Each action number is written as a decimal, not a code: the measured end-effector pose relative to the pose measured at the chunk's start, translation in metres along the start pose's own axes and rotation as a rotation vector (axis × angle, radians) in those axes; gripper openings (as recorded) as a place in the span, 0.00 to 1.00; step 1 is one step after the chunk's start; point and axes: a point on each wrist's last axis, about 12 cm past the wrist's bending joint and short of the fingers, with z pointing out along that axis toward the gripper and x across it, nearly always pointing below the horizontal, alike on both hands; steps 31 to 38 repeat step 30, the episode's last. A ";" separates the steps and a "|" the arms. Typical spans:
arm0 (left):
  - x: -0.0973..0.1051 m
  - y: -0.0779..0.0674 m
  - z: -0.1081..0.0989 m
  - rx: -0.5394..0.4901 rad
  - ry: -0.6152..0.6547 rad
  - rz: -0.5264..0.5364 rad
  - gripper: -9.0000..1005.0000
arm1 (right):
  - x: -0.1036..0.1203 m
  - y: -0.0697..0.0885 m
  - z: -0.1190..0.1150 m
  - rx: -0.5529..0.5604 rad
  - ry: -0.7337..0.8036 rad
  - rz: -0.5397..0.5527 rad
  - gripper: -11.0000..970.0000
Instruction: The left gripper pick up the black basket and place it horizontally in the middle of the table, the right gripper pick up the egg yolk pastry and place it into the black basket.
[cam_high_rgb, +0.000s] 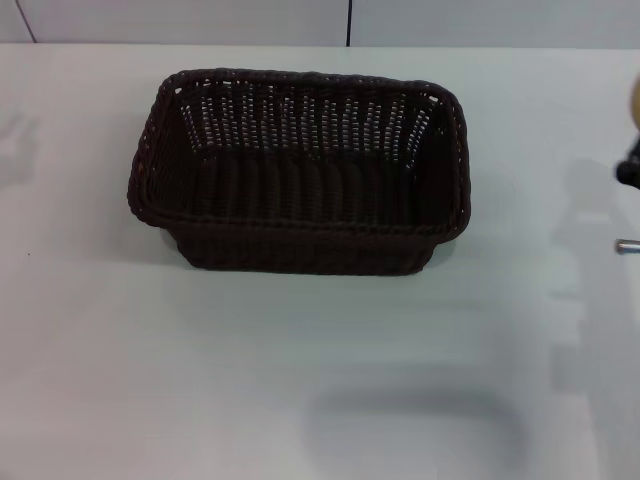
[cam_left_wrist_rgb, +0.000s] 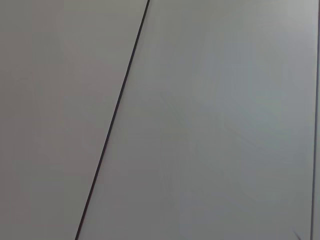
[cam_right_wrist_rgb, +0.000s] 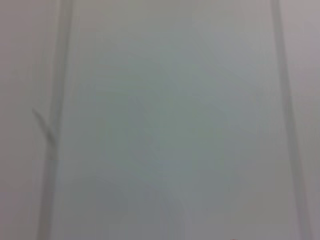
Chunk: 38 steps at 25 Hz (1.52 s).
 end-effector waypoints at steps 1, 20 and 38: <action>0.000 0.000 0.000 -0.001 0.000 -0.002 0.20 | -0.003 0.005 0.002 -0.035 -0.027 0.000 0.08; 0.002 0.000 -0.003 0.000 0.001 -0.020 0.20 | -0.013 0.089 0.049 -0.570 0.010 0.098 0.11; 0.002 -0.001 -0.005 0.006 -0.002 -0.021 0.20 | -0.014 0.073 0.047 -0.461 -0.009 0.121 0.31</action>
